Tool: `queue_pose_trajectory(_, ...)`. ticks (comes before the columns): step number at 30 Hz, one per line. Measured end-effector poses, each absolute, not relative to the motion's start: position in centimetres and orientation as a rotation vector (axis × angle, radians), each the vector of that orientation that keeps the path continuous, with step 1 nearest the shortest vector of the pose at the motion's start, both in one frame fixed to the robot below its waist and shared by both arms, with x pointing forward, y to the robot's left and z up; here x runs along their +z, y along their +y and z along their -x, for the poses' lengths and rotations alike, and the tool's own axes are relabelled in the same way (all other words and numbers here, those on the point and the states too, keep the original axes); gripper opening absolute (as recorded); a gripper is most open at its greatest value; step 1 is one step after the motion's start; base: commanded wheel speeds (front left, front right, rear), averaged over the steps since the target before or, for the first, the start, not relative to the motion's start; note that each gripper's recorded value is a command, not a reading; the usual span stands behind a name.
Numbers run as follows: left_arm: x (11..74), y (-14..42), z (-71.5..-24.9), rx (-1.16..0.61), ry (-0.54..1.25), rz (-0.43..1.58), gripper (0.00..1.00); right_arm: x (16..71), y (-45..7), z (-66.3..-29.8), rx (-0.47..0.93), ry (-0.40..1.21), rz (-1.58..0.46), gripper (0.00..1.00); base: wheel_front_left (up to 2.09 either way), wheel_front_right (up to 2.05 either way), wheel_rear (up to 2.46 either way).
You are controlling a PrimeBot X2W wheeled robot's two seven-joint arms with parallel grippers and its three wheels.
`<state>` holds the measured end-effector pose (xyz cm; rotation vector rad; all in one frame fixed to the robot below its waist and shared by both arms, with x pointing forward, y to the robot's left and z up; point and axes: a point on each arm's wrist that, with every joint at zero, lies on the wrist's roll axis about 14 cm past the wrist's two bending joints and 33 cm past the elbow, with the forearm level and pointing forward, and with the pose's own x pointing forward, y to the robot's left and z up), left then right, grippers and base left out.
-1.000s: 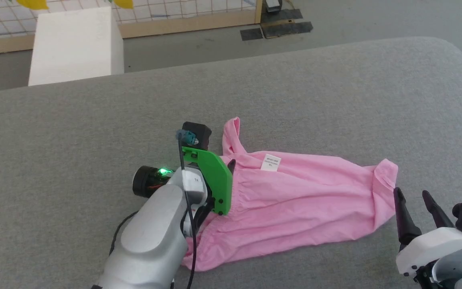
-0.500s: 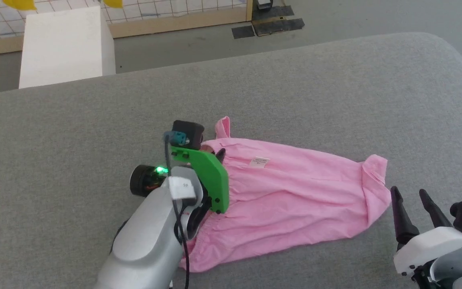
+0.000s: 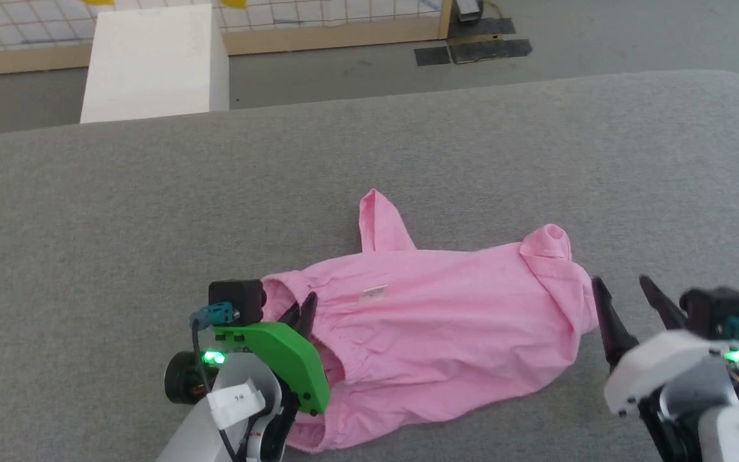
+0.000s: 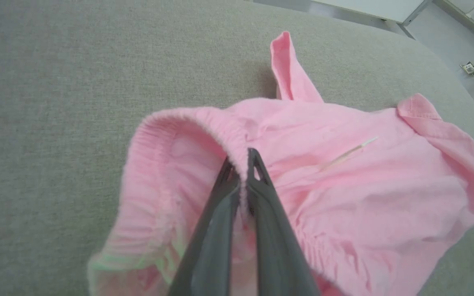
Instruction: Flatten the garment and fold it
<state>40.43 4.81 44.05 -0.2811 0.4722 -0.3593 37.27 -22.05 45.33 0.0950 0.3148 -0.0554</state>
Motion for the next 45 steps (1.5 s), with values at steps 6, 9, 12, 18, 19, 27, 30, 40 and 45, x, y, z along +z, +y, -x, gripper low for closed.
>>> queue_pose_trajectory(6,44.5,5.5,-40.5,-0.344,0.464,0.299,0.0,44.4,-18.9,-41.5,0.051,0.457,0.04,1.0,0.0,0.0,0.0)
queue_pose_trajectory(9,44.2,5.5,-40.6,-0.34,0.476,0.306,0.0,43.4,-17.3,-43.0,0.109,0.53,0.124,1.0,0.0,0.0,0.0)
queue_pose_trajectory(12,44.2,5.6,-40.9,-0.336,0.475,0.31,0.0,42.7,-16.4,-44.2,0.155,0.578,0.19,1.0,0.0,0.0,0.0)
queue_pose_trajectory(18,43.6,5.6,-41.2,-0.334,0.489,0.322,0.0,39.5,-16.5,-44.6,0.169,0.739,0.246,0.82,0.0,0.0,0.0)
queue_pose_trajectory(19,43.4,5.6,-41.3,-0.331,0.491,0.323,0.0,39.0,-16.7,-44.6,0.162,0.761,0.249,0.74,0.0,0.0,0.0)
queue_pose_trajectory(27,42.9,6.2,-41.3,-0.311,0.5,0.336,0.0,39.5,-18.5,-45.4,0.089,0.728,0.192,0.0,0.0,0.0,0.0)
queue_pose_trajectory(30,43.6,6.6,-41.6,-0.299,0.47,0.346,0.0,41.2,-19.1,-46.0,0.056,0.642,0.111,0.0,0.0,0.0,0.0)
queue_pose_trajectory(40,51.7,6.2,-44.6,-0.4,0.236,0.44,0.0,48.8,-20.5,-47.3,0.006,0.369,-0.157,0.0,0.0,0.0,0.0)
queue_pose_trajectory(45,58.0,5.9,-48.4,-0.499,0.139,0.497,0.0,53.9,-20.2,-49.9,0.046,0.273,-0.096,0.0,0.0,0.0,0.0)
